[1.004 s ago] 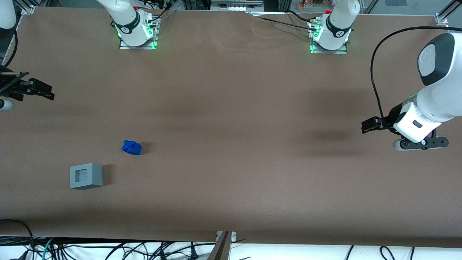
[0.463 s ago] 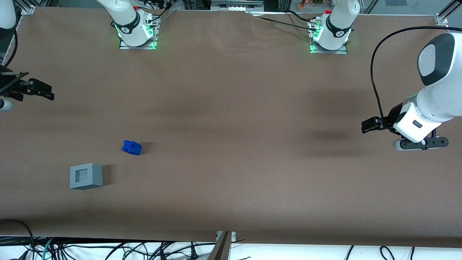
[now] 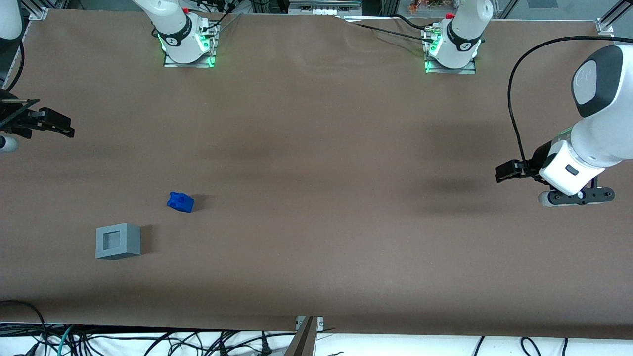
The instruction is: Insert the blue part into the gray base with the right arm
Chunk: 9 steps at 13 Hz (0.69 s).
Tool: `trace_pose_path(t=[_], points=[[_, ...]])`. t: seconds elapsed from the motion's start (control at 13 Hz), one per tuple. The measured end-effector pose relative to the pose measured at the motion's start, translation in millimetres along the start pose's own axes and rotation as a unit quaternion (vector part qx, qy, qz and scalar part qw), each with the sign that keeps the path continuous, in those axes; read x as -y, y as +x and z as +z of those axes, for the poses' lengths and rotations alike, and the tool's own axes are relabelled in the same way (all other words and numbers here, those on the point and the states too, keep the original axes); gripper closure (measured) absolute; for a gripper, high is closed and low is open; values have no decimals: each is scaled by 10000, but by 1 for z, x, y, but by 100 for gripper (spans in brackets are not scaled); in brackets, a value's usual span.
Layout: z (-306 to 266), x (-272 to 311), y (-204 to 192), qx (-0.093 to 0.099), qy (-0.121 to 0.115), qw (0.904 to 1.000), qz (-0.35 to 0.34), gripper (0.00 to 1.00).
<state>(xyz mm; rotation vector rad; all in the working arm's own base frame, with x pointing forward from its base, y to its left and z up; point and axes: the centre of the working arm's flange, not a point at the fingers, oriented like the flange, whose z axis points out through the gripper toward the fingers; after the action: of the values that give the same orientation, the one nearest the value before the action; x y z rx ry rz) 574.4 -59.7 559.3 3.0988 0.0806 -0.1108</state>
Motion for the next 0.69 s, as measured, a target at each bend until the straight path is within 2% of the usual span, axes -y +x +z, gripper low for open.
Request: trace_pose_path(t=[0.69], points=[[0, 4, 1, 3, 0, 10000, -3, 1]])
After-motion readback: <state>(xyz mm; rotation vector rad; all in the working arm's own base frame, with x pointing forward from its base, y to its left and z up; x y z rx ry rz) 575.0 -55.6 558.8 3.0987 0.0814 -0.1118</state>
